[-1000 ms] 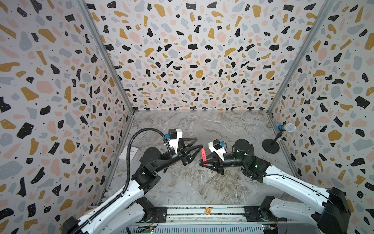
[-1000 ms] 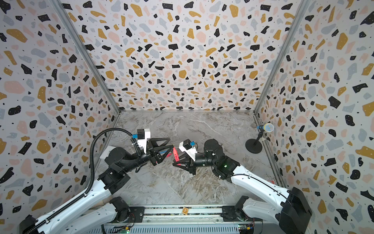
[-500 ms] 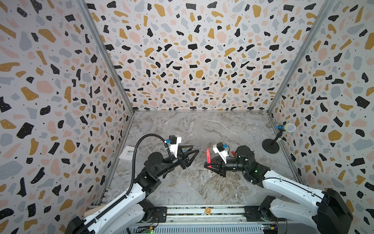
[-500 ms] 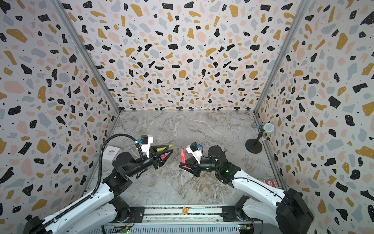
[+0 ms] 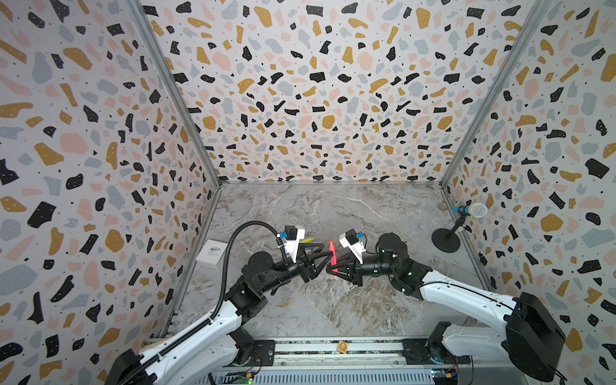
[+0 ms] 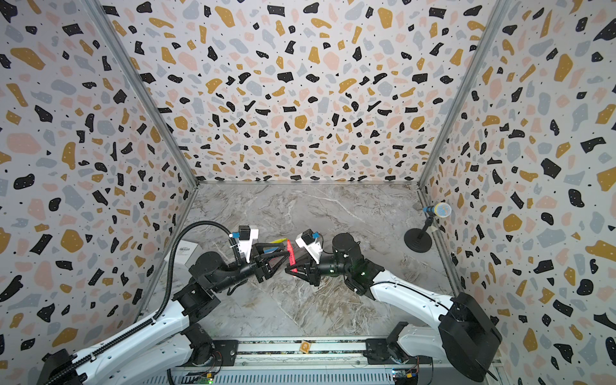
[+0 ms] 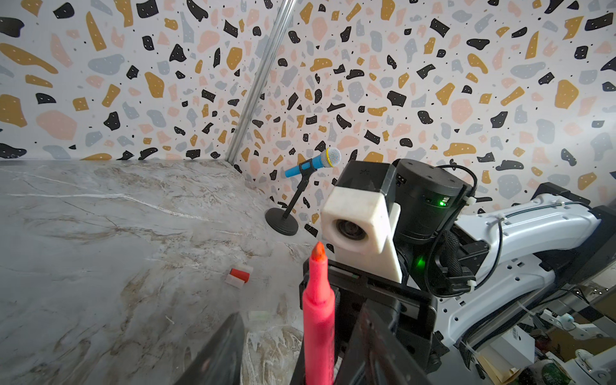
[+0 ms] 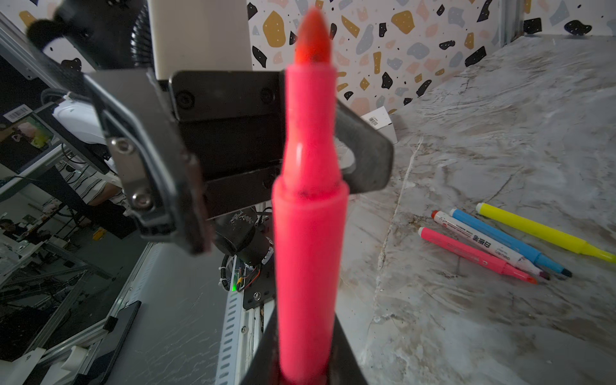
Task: Insert pens into pen caps
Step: Put on the pen cap to the pen.
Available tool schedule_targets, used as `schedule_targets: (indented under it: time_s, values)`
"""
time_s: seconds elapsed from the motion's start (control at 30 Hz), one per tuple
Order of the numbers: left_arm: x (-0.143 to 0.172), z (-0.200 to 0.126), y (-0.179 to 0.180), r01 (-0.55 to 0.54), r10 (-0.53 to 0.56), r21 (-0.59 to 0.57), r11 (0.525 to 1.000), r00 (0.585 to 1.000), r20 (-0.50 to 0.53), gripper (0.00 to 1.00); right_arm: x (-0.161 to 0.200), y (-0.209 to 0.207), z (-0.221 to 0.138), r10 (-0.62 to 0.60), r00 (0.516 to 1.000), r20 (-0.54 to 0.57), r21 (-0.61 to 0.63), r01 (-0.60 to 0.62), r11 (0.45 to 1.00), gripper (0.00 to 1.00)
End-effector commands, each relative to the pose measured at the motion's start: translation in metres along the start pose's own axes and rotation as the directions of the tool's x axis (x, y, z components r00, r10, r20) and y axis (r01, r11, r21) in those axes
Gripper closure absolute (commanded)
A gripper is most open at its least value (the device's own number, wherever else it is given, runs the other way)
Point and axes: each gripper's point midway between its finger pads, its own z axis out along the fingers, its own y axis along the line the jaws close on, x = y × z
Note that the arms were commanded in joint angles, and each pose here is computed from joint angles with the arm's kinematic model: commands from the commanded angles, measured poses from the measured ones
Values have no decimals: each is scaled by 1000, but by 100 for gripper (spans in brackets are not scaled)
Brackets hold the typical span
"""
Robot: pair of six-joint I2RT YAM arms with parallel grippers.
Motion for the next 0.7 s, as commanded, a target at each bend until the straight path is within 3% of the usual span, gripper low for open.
schedule_targets:
  time_s: [0.0,0.23,0.4,0.57,0.67]
  values:
    - [-6,2,-13,-32,30,56,998,999,26,44,-22,14,4,-46,998,37,-51,48,998,100]
    - [5,5,-12,-30,30,56,998,999,-13,50,-28,21,12,-60,998,35,-90,63,994,100]
    - [9,6,-11,-29,31,56,998,999,-25,78,-27,29,19,-74,997,21,-124,76,989,100]
    - [8,8,-10,-39,41,51,998,999,-32,95,-26,32,22,-85,996,15,-138,86,987,100]
    - [5,6,-9,-52,52,31,998,998,-29,100,-27,33,21,-94,995,17,-137,96,986,100]
